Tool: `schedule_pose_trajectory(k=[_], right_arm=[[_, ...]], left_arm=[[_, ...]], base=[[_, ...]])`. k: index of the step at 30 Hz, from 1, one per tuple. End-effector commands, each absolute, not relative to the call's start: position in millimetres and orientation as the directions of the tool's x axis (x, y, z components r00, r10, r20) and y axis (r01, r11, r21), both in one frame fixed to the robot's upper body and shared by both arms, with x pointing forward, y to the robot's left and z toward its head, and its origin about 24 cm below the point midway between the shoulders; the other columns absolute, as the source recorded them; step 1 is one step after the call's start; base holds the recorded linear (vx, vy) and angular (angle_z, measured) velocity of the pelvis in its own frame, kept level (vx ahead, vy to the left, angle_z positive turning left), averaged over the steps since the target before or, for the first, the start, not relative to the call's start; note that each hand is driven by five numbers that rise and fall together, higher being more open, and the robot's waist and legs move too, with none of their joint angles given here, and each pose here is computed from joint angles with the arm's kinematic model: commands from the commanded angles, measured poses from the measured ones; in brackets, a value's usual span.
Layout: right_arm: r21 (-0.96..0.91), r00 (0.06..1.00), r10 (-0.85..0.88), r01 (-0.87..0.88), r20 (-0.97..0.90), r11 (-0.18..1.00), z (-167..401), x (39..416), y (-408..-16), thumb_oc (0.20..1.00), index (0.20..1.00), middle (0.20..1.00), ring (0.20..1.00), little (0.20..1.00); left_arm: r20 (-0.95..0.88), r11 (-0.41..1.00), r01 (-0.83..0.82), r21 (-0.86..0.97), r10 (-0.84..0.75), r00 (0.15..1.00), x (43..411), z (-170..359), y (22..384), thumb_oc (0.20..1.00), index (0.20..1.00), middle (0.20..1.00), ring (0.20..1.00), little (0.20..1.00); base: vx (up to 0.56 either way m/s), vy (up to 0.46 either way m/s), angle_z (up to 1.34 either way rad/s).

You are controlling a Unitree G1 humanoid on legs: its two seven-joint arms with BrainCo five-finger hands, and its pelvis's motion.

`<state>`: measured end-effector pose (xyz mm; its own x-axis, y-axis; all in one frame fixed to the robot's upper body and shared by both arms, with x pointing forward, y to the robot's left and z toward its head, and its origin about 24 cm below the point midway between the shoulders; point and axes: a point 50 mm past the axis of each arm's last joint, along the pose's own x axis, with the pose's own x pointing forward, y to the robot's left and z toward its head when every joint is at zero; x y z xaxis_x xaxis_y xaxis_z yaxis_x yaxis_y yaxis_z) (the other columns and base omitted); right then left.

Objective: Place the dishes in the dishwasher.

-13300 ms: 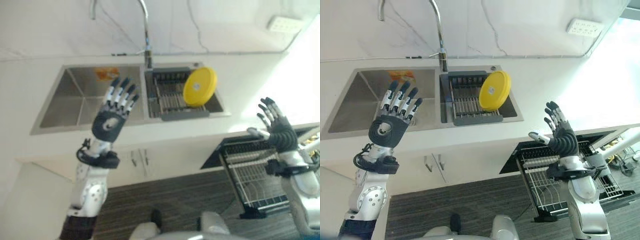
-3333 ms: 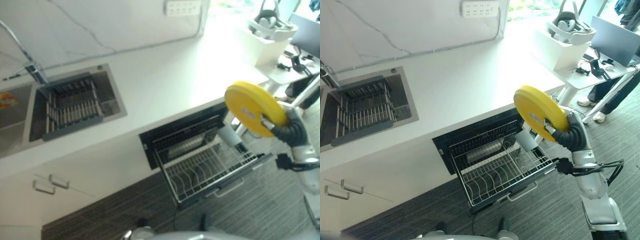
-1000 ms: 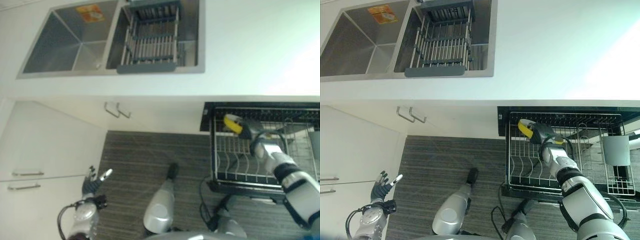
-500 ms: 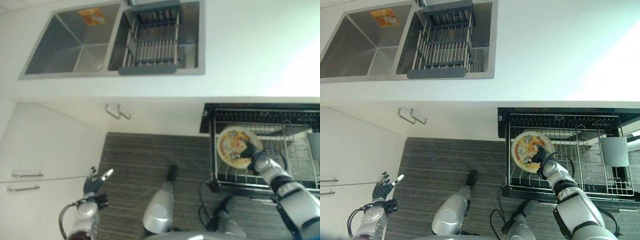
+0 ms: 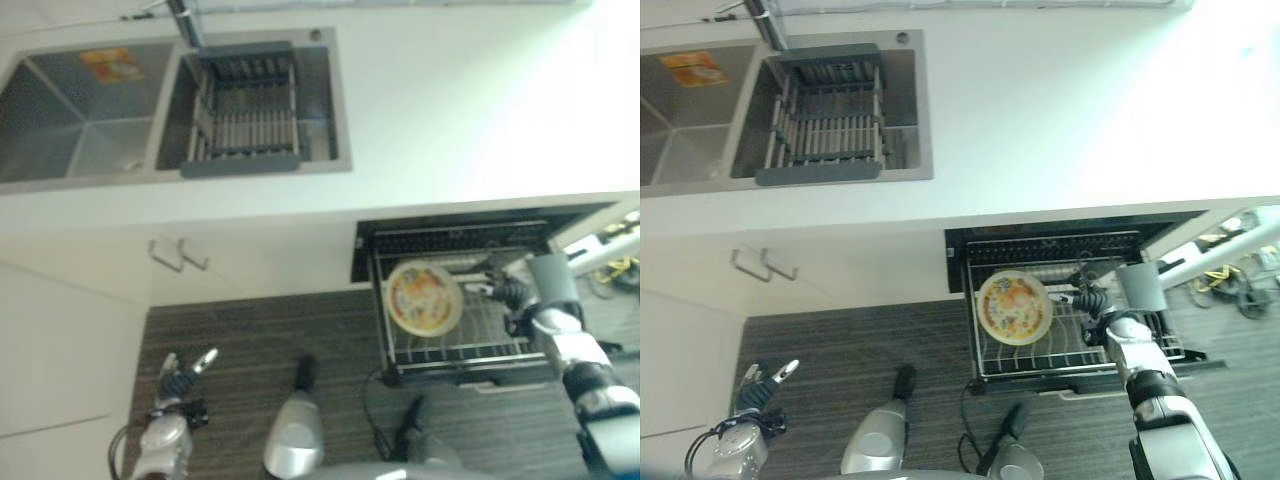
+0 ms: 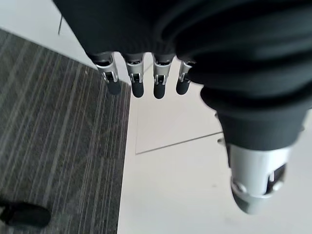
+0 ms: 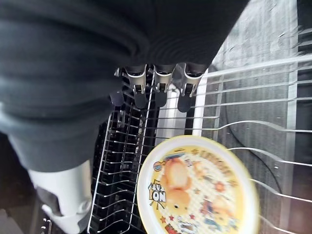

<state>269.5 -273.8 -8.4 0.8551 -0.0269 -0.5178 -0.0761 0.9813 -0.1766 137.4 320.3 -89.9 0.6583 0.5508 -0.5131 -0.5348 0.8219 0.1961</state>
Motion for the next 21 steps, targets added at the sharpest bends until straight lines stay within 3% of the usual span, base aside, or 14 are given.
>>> schedule_pose_trajectory(k=[1,6,11,15,21], right_arm=[[-0.176,0.912,-0.110,0.042,-0.396,0.983,26,272,-293,1.000,1.000,1.000,1.000,1.000],[-0.117,0.940,-0.204,0.177,-0.275,0.977,43,248,-302,1.000,1.000,1.000,1.000,1.000],[-0.368,0.833,-0.518,0.428,-0.195,0.825,48,215,-344,1.000,1.000,1.000,1.000,1.000],[-0.309,0.718,-0.623,0.544,-0.310,0.780,22,194,-354,1.000,1.000,1.000,1.000,1.000],[-0.185,0.545,-0.564,0.598,-0.620,0.780,-57,166,-333,1.000,1.000,1.000,1.000,1.000]], left_arm=[[-0.531,0.788,-0.566,0.242,0.596,0.603,117,-96,323,1.000,1.000,1.000,1.000,1.000],[-0.553,0.741,-0.618,0.262,0.640,0.533,96,-102,326,1.000,1.000,1.000,1.000,1.000],[-0.566,0.726,-0.639,0.254,0.648,0.510,90,-105,325,1.000,1.000,1.000,1.000,1.000],[-0.576,0.732,-0.633,0.251,0.639,0.510,91,-107,321,1.000,1.000,1.000,1.000,1.000],[-0.592,0.762,-0.592,0.262,0.612,0.525,98,-110,316,1.000,1.000,1.000,1.000,1.000]], base=[[0.09,-0.070,-0.70],[0.02,-0.029,-0.48],[-0.01,0.000,-0.25],[0.02,0.004,-0.17],[0.04,-0.021,0.03]])
